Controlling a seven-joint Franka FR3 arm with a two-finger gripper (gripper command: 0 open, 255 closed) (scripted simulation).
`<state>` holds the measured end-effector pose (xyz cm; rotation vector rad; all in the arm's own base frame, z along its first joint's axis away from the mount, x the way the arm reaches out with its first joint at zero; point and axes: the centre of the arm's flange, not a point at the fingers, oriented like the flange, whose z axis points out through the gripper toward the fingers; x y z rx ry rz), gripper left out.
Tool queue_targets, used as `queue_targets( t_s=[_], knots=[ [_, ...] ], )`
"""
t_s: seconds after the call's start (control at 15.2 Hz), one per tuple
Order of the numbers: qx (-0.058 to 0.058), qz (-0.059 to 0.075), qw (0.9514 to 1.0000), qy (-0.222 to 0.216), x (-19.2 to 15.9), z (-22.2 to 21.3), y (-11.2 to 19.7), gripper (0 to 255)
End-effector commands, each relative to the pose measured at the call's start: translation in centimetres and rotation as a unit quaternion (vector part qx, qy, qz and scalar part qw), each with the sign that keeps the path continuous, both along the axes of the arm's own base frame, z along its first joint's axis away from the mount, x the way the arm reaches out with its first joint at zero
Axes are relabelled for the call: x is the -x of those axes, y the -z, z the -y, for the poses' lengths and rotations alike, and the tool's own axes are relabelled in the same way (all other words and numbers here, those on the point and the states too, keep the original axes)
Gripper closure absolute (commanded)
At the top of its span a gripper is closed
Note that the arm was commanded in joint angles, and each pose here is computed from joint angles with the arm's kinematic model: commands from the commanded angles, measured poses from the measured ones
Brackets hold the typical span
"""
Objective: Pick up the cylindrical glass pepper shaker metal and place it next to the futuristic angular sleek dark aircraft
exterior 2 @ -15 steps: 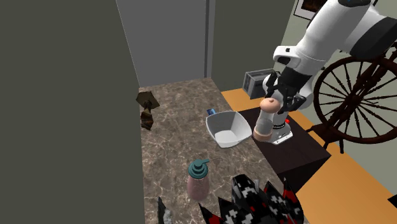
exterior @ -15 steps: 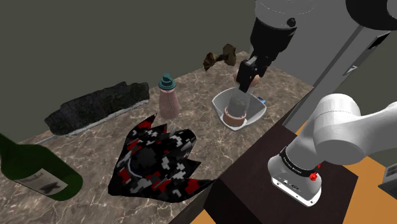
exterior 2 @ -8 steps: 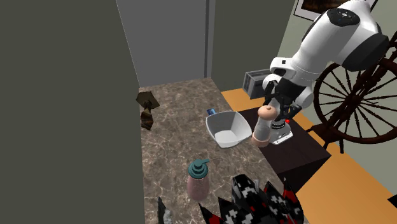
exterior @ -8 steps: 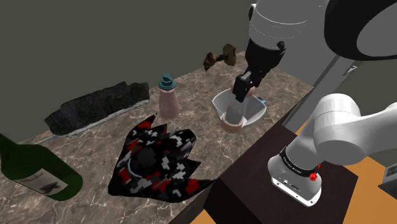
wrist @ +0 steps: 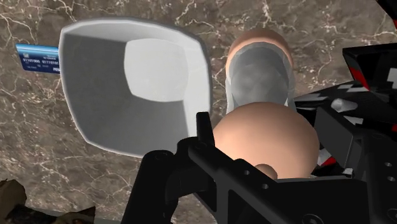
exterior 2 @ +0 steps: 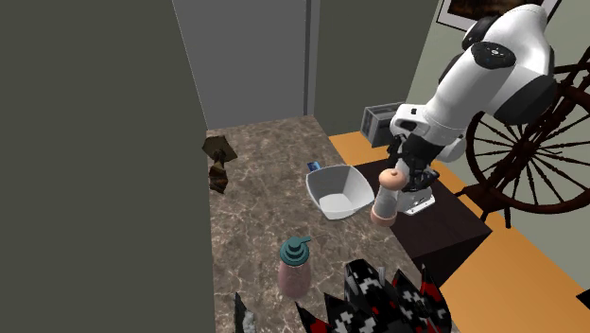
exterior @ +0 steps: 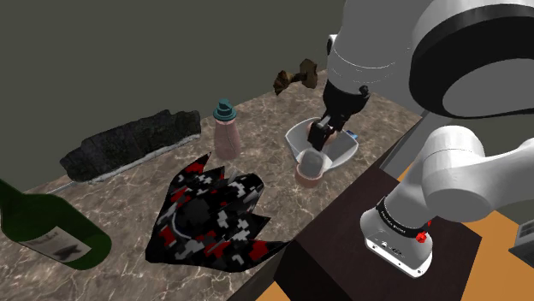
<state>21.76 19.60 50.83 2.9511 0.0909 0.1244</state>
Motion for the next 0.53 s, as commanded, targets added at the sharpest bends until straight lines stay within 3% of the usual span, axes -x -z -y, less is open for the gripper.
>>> queue_targets(
  t_s=[0.0,0.46],
  knots=[
    [0.0,0.0,1.0,0.0,0.0,-0.1,1.0,255],
    [0.0,0.0,1.0,0.0,0.0,-0.1,4.7,255]
  ],
)
